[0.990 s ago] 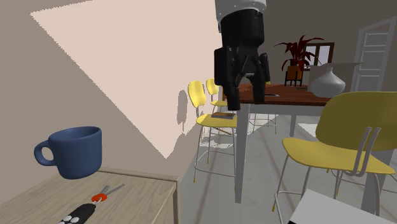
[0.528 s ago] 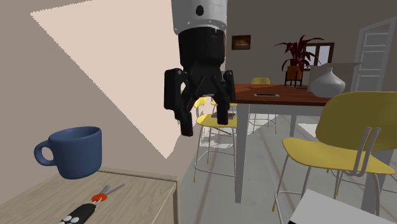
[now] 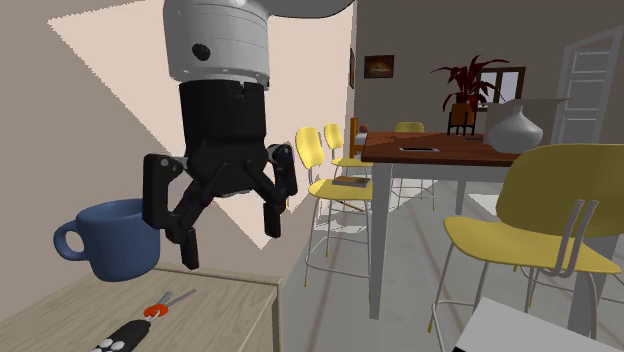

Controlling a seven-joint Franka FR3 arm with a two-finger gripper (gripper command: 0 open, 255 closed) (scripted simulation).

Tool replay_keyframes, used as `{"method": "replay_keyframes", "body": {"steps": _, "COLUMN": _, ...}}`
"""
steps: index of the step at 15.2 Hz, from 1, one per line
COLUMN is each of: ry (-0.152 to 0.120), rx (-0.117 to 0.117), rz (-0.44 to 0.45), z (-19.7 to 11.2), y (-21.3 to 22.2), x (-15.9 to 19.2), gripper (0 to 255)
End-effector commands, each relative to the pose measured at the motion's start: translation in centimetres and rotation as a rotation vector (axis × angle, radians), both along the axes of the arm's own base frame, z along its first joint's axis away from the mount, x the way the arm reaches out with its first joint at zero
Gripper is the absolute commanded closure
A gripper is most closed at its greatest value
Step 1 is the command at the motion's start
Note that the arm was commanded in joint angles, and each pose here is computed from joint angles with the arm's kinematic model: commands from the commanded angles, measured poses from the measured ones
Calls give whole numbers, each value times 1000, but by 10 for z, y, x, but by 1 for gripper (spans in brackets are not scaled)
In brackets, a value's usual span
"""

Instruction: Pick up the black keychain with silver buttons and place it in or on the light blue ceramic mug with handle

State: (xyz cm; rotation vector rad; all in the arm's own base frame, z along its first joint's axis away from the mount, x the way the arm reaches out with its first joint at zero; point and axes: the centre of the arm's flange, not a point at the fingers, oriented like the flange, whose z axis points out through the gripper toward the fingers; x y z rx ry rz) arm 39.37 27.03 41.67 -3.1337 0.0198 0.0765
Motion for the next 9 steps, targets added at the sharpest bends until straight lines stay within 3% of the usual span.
{"method": "replay_keyframes", "body": {"steps": 1, "ry": -15, "rx": 2, "rz": -1, "z": -7, "y": 21, "x": 10, "gripper": 0}}
{"method": "replay_keyframes", "body": {"steps": 9, "ry": -69, "rx": 2, "rz": 2, "z": -38, "y": 103, "x": 42, "gripper": 0}}
